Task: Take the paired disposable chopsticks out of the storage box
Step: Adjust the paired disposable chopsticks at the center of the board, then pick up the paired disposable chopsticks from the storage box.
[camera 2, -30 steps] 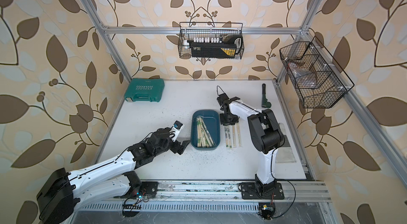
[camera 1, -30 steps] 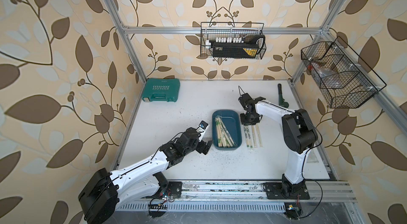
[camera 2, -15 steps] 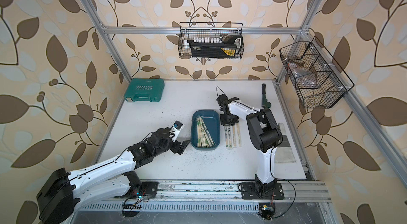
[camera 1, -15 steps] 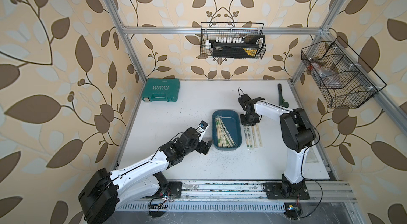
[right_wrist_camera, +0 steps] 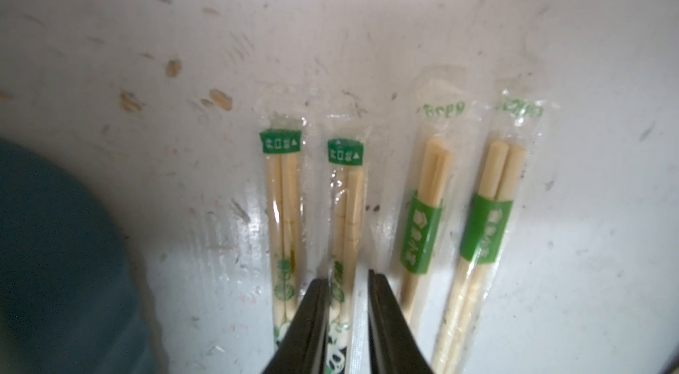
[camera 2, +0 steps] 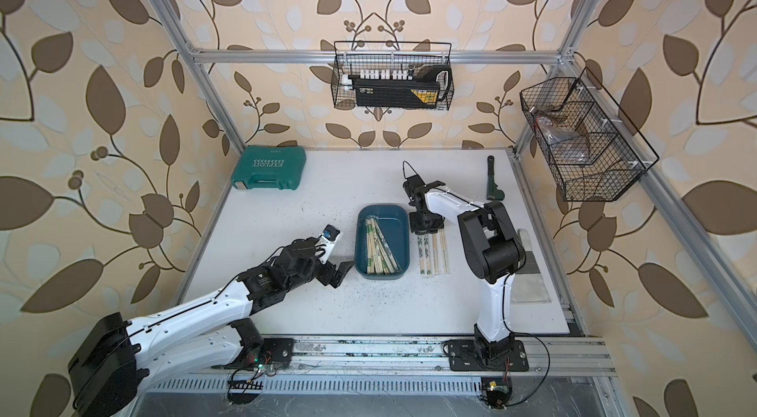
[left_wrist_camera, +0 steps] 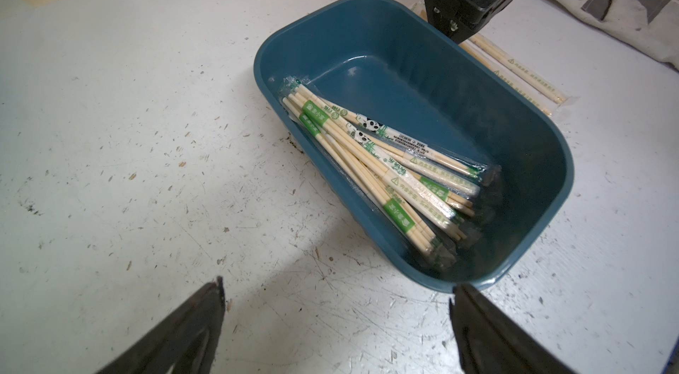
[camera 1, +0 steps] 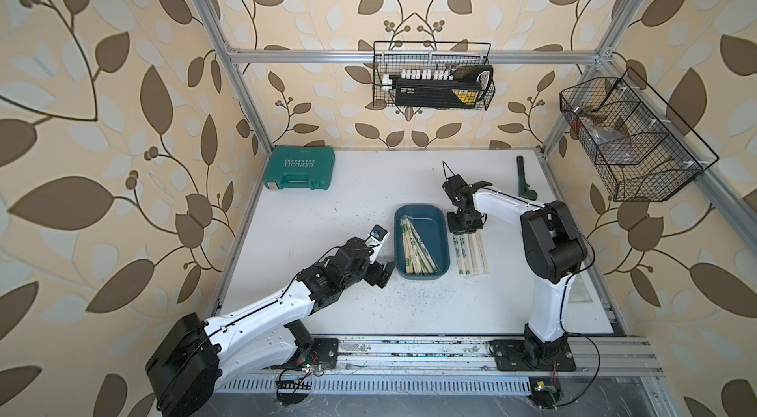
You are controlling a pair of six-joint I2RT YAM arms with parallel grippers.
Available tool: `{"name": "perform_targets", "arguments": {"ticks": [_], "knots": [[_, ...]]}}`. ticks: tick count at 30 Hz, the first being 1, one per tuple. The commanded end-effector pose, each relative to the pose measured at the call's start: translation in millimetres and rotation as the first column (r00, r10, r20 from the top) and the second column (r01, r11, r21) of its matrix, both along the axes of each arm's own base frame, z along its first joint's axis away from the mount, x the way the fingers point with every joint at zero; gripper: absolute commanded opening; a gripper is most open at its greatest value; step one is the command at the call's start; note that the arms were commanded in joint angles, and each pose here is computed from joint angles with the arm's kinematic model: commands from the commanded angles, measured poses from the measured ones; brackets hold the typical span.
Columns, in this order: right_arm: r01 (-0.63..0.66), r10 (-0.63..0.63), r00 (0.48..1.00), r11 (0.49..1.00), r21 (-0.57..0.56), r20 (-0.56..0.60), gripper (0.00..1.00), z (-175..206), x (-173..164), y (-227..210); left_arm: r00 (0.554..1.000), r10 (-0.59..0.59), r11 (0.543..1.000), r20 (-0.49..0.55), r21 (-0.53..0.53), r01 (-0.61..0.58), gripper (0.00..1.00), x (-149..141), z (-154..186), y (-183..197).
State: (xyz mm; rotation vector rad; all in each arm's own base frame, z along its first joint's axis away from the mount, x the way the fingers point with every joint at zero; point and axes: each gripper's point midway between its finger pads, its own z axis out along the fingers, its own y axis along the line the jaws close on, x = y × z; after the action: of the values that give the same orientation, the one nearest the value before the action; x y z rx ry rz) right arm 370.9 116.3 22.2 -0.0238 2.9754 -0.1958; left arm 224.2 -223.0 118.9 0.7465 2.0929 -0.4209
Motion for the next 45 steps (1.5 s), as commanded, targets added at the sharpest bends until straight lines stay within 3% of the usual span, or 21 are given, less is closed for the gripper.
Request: {"name": "perform_targets", "arguments": {"ticks": [1, 14, 25, 33, 37, 45], "knots": [[0.004, -0.003, 0.999, 1.000, -0.006, 0.039, 0.22, 14.3, 9.8, -1.6, 0.999, -0.034, 0.999, 0.040, -0.030, 0.036, 0.99, 2.7, 19.2, -11.7], [0.009, -0.010, 0.998, 1.000, 0.013, 0.060, 0.25, 28.7, 10.9, 0.7, 0.999, -0.035, 0.999, 0.037, -0.029, 0.036, 0.99, 3.0, 18.5, -12.0], [-0.019, 0.009, 0.986, 0.998, 0.062, 0.168, 0.29, 96.1, 7.1, 9.7, 0.999, -0.027, 0.999, 0.043, -0.036, 0.028, 0.99, 3.4, 20.6, -11.0], [-0.121, 0.085, 0.961, 0.985, 0.122, 0.262, 0.33, 143.6, -14.7, 52.0, 0.992, 0.018, 0.994, 0.125, -0.108, -0.005, 0.99, -0.3, 40.5, 3.3], [-0.186, 0.143, 0.954, 0.972, 0.143, 0.265, 0.34, 141.9, -28.4, 86.6, 0.990, 0.026, 0.993, 0.137, -0.117, -0.010, 0.99, -1.0, 41.8, 6.0], [-0.253, 0.228, 0.955, 0.960, 0.123, 0.190, 0.34, 100.0, -27.5, 132.4, 0.995, 0.013, 0.997, 0.104, -0.081, -0.005, 0.99, 1.8, 33.4, 0.7]]}}
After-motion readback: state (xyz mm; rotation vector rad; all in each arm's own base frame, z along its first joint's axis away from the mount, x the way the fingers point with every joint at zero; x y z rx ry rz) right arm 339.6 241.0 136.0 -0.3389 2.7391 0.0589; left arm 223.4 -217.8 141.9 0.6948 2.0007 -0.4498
